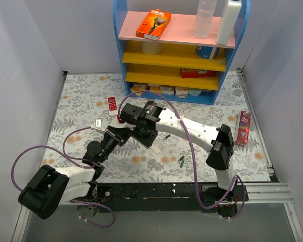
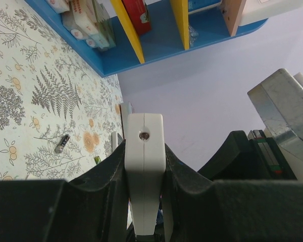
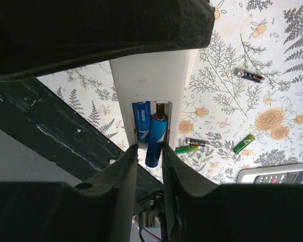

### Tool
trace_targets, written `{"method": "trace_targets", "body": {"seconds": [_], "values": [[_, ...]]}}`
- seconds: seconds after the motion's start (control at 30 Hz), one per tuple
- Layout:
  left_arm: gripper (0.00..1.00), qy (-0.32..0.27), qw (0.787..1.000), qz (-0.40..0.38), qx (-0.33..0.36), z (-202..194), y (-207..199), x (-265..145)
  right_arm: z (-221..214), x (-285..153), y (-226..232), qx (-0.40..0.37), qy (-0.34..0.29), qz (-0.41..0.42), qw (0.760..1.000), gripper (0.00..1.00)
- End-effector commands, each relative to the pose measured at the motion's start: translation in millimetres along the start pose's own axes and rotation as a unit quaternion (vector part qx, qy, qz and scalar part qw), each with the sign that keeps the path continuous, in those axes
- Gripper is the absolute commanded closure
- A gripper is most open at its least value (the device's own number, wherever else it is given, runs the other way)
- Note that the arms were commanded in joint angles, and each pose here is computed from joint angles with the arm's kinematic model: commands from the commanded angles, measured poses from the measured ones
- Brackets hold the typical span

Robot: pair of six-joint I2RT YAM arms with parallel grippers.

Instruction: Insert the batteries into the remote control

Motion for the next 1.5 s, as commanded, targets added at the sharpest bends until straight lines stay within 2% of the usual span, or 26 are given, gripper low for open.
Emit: {"method": "trace_targets", "body": {"seconds": [0.0, 0.57, 1.0, 1.2, 1.27, 1.47], "values": [[1.0, 0.034, 0.991, 0.051, -0.117, -25, 29, -56, 1, -15, -13, 0.004, -0.018, -0.022, 1.0, 0.65], [1.0, 0.043, 0.985, 0.062, -0.154, -26, 28, -55, 6, -27, -10, 0.0, -0.047, -0.007, 0.999, 0.63], [1.0, 0.043, 0.978, 0.092, -0.184, -27, 34, -54, 11, -36, -8, -0.004, -0.067, 0.004, 0.998, 0.53], [1.0, 0.044, 0.972, 0.11, -0.202, -29, 37, -55, 14, -49, -5, -0.014, -0.108, 0.02, 0.994, 0.51], [1.0, 0.045, 0.971, 0.114, -0.207, -29, 38, -55, 15, -61, -5, -0.024, -0.143, 0.035, 0.989, 0.51], [1.0, 0.046, 0.967, 0.117, -0.222, -28, 37, -55, -11, -69, -11, -0.064, -0.193, 0.08, 0.976, 0.53]]}}
Point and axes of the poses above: each gripper's point midway between its finger pads, its own x axis out along the fingers, its own y axis along the line the jaws close on, z = x × y, the point moved 10 cm from there along -x, back along the fingers, and after that the axes turned 9 degrees about x, right-handed, at the moved point
